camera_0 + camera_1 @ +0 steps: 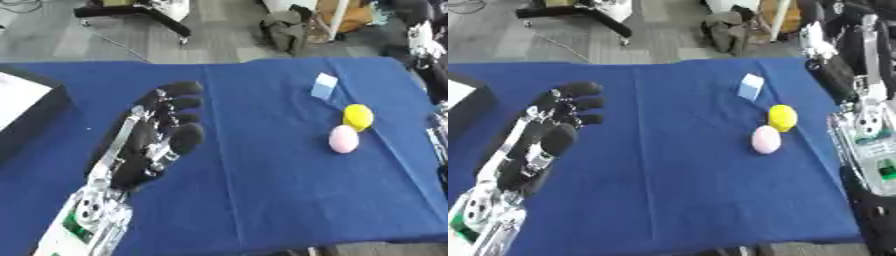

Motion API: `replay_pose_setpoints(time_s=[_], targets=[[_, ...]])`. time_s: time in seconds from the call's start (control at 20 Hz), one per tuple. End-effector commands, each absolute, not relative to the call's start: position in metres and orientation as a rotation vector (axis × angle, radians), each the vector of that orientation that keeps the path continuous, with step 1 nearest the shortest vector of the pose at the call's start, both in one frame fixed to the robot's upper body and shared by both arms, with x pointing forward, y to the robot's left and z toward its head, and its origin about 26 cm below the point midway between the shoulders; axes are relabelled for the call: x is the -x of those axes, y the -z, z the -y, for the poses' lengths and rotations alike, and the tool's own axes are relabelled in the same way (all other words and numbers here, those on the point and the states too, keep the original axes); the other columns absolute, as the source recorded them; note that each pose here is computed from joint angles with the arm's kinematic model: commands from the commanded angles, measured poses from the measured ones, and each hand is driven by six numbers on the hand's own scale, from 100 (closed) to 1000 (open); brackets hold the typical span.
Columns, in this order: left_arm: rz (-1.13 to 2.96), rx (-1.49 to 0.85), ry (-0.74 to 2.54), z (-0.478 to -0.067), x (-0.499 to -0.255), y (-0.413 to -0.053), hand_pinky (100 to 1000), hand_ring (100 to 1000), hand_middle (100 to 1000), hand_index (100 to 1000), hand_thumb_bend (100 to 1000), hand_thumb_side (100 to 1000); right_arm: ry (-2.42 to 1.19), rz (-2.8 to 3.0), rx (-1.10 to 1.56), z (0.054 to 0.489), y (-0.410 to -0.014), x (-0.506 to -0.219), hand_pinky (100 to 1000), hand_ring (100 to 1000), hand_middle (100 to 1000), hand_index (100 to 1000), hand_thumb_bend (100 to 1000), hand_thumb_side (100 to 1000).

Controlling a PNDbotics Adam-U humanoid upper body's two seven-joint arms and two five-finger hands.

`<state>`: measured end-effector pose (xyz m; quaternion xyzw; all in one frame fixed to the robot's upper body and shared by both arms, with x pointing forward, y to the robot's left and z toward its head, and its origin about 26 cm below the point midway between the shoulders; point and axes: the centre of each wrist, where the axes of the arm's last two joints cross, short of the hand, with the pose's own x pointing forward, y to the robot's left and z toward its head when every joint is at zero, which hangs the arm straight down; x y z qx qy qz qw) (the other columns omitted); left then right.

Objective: Pick up the objects with one hand, pass them to the other hand, and then place them into the box on the other side of the table.

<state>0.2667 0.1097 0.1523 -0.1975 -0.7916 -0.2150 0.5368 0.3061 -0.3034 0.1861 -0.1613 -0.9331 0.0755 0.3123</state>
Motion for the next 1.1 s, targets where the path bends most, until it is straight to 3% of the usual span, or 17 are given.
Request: replay_pose_setpoints(time_s=[0.05, 0.25, 0.35, 0.4, 0.6, 0.65, 0.9, 1.1], targets=[[1.919, 0.474, 0.511, -0.110, -0.266, -0.161, 781, 805, 777, 801, 849, 584, -0.317, 2.463, 0.517, 0.309, -0.190, -0.306, 768, 758, 629, 477, 100, 470], [1.920, 0.466, 0.509, -0.111, -0.266, -0.160, 780, 805, 777, 801, 851, 585, -0.636, 2.366, 0.593, 0.320, -0.178, -0.305, 804, 830, 768, 770, 100, 463], [1.921, 0.460, 0.510, -0.111, -0.266, -0.160, 780, 805, 778, 801, 851, 585, -0.818, 2.280, 0.631, 0.329, -0.172, -0.303, 829, 869, 846, 876, 100, 399], [1.922, 0.458, 0.511, -0.111, -0.267, -0.160, 779, 806, 778, 801, 852, 585, -0.901, 2.230, 0.647, 0.334, -0.168, -0.303, 843, 891, 895, 921, 100, 322], [1.925, 0.449, 0.520, -0.111, -0.267, -0.160, 778, 806, 779, 801, 854, 586, -1.139, 2.006, 0.689, 0.357, -0.152, -0.300, 872, 937, 979, 970, 100, 222], [1.926, 0.448, 0.522, -0.111, -0.267, -0.160, 778, 806, 779, 801, 855, 586, -1.164, 1.955, 0.689, 0.364, -0.147, -0.299, 877, 945, 989, 974, 100, 237], [1.929, 0.442, 0.529, -0.112, -0.267, -0.161, 777, 806, 780, 801, 858, 587, -1.184, 1.736, 0.644, 0.398, -0.117, -0.299, 892, 966, 1000, 978, 100, 503], [1.933, 0.446, 0.540, -0.111, -0.267, -0.163, 775, 806, 781, 802, 859, 587, -1.161, 1.643, 0.609, 0.414, -0.102, -0.303, 892, 966, 996, 975, 100, 584]])
